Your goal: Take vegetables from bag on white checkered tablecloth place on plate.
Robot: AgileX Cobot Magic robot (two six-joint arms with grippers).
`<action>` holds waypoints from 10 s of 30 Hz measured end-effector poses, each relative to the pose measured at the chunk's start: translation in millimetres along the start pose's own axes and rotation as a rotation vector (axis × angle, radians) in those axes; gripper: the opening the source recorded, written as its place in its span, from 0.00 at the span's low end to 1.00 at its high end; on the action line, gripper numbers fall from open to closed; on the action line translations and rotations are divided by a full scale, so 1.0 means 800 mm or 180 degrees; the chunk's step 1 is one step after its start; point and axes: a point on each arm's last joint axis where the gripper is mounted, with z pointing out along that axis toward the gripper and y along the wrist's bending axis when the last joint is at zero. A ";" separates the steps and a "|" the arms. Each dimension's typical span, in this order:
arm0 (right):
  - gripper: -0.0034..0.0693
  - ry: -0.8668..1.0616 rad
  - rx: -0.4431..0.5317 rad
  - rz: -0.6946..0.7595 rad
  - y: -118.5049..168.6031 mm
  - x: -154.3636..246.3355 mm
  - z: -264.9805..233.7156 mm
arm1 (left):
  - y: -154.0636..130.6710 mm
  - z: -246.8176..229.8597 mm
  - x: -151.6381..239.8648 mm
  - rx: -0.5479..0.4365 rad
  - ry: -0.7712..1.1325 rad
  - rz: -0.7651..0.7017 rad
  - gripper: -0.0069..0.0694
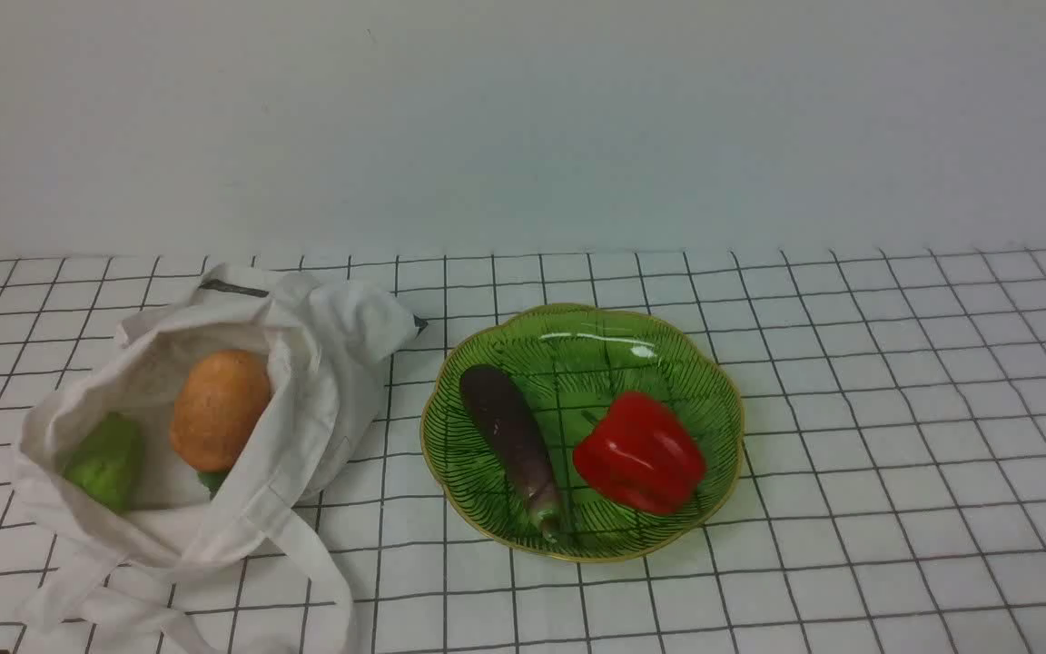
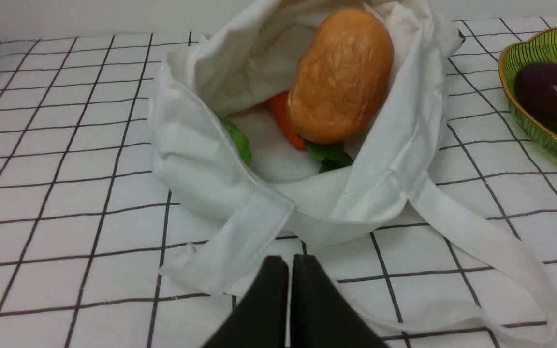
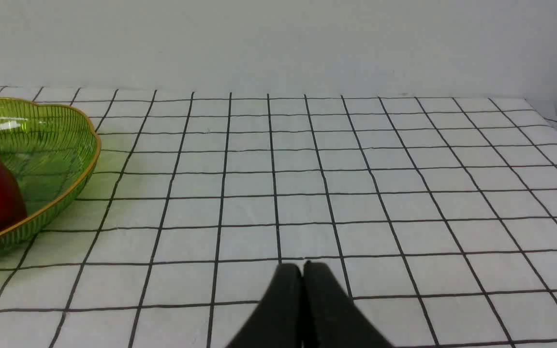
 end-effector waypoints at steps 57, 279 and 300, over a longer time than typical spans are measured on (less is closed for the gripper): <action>0.03 0.0000 0.0000 0.0000 0.000 0.000 0.000 | -0.012 0.083 -0.207 0.0423 0.1304 -0.0101 0.12; 0.03 0.0000 0.0000 0.0000 0.000 0.000 0.000 | -0.001 0.000 -0.001 0.0093 -0.0031 0.0037 0.08; 0.03 0.0000 0.0000 0.0000 0.000 0.000 0.000 | -0.001 0.000 -0.001 0.0092 -0.0031 0.0039 0.08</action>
